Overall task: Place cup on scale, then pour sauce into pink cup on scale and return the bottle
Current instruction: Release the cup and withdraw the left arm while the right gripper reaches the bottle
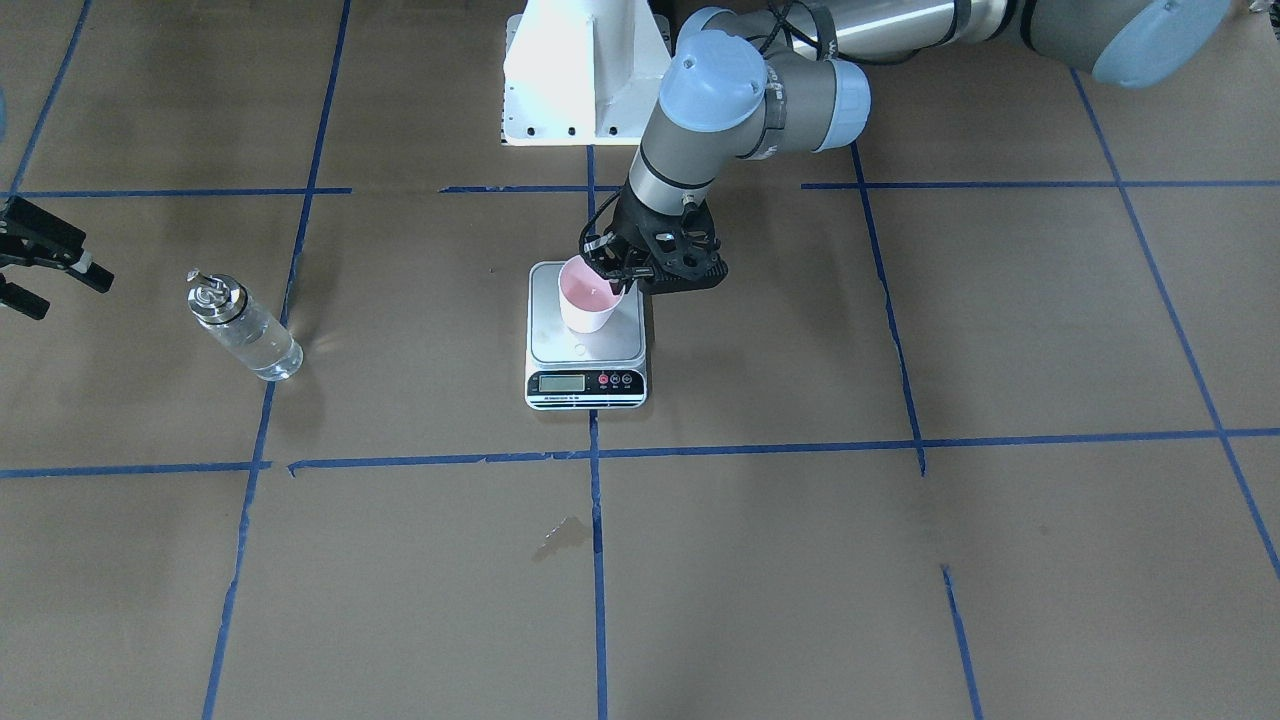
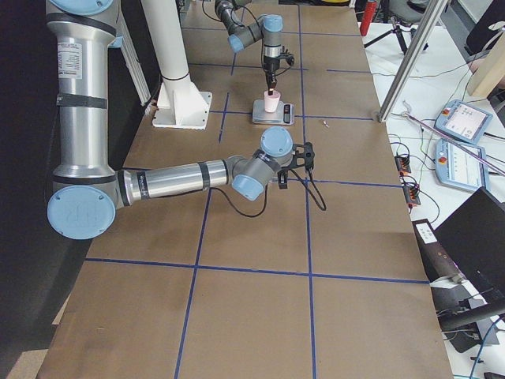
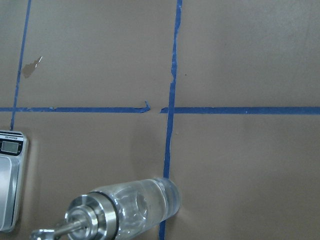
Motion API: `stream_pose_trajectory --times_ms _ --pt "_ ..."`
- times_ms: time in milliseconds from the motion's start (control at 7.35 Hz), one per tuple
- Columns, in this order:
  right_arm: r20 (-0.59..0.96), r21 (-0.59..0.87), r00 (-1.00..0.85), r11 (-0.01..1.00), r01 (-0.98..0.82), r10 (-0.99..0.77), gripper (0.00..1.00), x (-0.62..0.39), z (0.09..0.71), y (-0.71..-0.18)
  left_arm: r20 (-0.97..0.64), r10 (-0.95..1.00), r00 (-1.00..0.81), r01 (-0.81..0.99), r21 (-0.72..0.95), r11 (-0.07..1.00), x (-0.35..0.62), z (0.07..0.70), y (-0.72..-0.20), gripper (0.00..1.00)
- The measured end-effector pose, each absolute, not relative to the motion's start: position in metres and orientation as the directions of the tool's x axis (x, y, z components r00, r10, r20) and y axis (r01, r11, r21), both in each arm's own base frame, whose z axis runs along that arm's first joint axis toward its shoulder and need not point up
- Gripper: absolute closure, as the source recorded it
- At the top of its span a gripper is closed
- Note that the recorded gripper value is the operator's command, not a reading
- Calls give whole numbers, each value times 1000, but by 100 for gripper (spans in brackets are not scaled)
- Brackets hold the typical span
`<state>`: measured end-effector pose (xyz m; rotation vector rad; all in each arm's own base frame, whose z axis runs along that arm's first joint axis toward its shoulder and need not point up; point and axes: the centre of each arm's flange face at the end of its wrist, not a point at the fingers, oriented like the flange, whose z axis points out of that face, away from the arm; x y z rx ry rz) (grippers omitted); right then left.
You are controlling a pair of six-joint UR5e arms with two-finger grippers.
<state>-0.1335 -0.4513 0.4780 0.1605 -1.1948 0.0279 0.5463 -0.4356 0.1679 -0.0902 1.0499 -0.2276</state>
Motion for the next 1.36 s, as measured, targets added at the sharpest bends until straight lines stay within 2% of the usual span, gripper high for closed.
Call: stream_pose_trajectory --times_ms 408,680,952,1360 --pt "933 56 359 996 -65 -29 0 -154 468 -411 -899 -184 397 138 -140 981 512 131 -427 23" --pt "934 53 356 998 -41 -35 0 -167 456 -392 -931 -165 325 206 -101 973 434 108 -461 23" --pt "912 111 401 992 -54 -80 0 -210 443 -377 -936 -71 345 256 21 966 329 134 -511 23" --pt "853 230 517 942 -246 -73 0 -301 431 -360 -875 121 469 230 253 940 186 222 -543 21"
